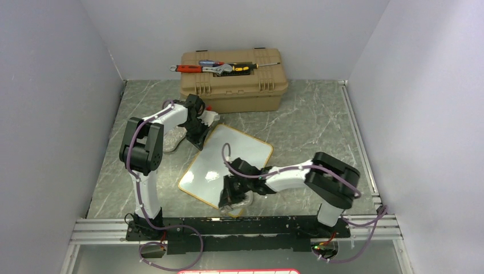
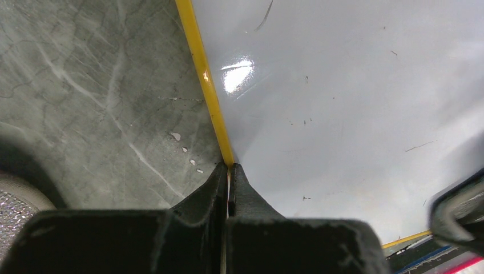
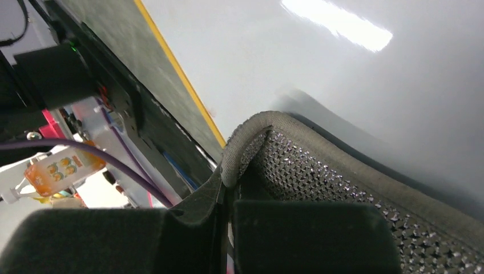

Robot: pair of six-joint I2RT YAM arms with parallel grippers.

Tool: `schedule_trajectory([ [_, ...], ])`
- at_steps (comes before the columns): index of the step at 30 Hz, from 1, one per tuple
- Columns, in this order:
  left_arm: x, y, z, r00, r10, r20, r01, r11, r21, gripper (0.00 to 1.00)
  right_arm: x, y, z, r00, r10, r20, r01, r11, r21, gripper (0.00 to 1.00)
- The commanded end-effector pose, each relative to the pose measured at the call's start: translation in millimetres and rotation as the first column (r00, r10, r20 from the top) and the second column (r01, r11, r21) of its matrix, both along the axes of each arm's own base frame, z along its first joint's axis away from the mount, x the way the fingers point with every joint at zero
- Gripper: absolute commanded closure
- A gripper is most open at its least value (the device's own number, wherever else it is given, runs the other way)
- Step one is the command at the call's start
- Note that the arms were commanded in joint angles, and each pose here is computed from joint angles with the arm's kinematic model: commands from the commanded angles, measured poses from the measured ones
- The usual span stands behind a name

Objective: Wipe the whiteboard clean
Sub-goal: Erase the whiteboard at the center of the board.

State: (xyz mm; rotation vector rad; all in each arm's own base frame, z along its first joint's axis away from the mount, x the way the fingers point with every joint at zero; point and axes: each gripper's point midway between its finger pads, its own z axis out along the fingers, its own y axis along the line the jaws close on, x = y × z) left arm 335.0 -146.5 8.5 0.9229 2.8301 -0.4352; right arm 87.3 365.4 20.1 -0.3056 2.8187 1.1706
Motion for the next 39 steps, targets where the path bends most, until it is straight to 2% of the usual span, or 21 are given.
schedule_trajectory([
  [1, -69.5, -7.2, -61.1, 0.962, -0.072, -0.264, 0.079, 0.997, 0.019, 0.97, 14.4, 17.8, -35.4, 0.998, 0.036, 0.055, -0.028, 0.991, -0.13, 1.0],
  [4, -69.5, -6.5, -60.5, 0.961, -0.074, -0.266, 0.083, 0.996, 0.023, 0.97, 35.8, 45.0, -29.6, 0.994, 0.038, 0.103, -0.026, 0.993, -0.116, 1.0],
  [7, -68.0, -6.1, -59.8, 0.963, -0.074, -0.259, 0.083, 0.996, 0.027, 0.97, 43.3, 38.6, -31.0, 0.996, -0.012, 0.088, 0.021, 0.995, -0.1, 1.0],
  [10, -65.7, -6.8, -57.7, 0.965, -0.073, -0.252, 0.082, 0.996, 0.025, 0.97, 31.2, 4.9, -33.5, 0.996, -0.058, 0.06, 0.064, 0.993, -0.099, 1.0],
  [15, -61.1, -7.9, -55.7, 0.967, -0.075, -0.243, 0.082, 0.996, 0.02, 0.97, -11.9, -62.5, -38.9, 0.997, -0.079, -0.007, 0.077, 0.985, -0.154, 1.0],
  [19, -59.6, -7.6, -56.4, 0.967, -0.075, -0.242, 0.083, 0.996, 0.021, 0.97, -27.6, -93.3, -40.5, 0.996, -0.086, -0.015, 0.081, 0.976, -0.201, 1.0],
  [22, -60.3, -9.3, -55.6, 0.967, -0.072, -0.245, 0.078, 0.997, 0.015, 0.97, -25.3, -86.7, -42.0, 0.998, -0.068, -0.012, 0.065, 0.977, -0.205, 1.0],
  [27, -61.3, -11.4, -55.3, 0.966, -0.072, -0.25, 0.078, 0.997, 0.013, 0.97, -10.3, -33.1, -45.6, 1.0, 0.005, 0.005, -0.004, 0.983, -0.183, 1.0],
  [30, -61.1, -10.2, -54.3, 0.966, -0.072, -0.249, 0.08, 0.997, 0.02, 0.97, -3.5, -24.8, -52.0, 1.0, 0.012, 0.011, -0.01, 0.978, -0.208, 1.0],
  [39, -60.0, -9.9, -52.5, 0.968, -0.074, -0.24, 0.081, 0.997, 0.017, 0.97, -15.0, -114.3, -51.6, 0.995, -0.099, 0.026, 0.102, 0.938, -0.331, 1.0],
])
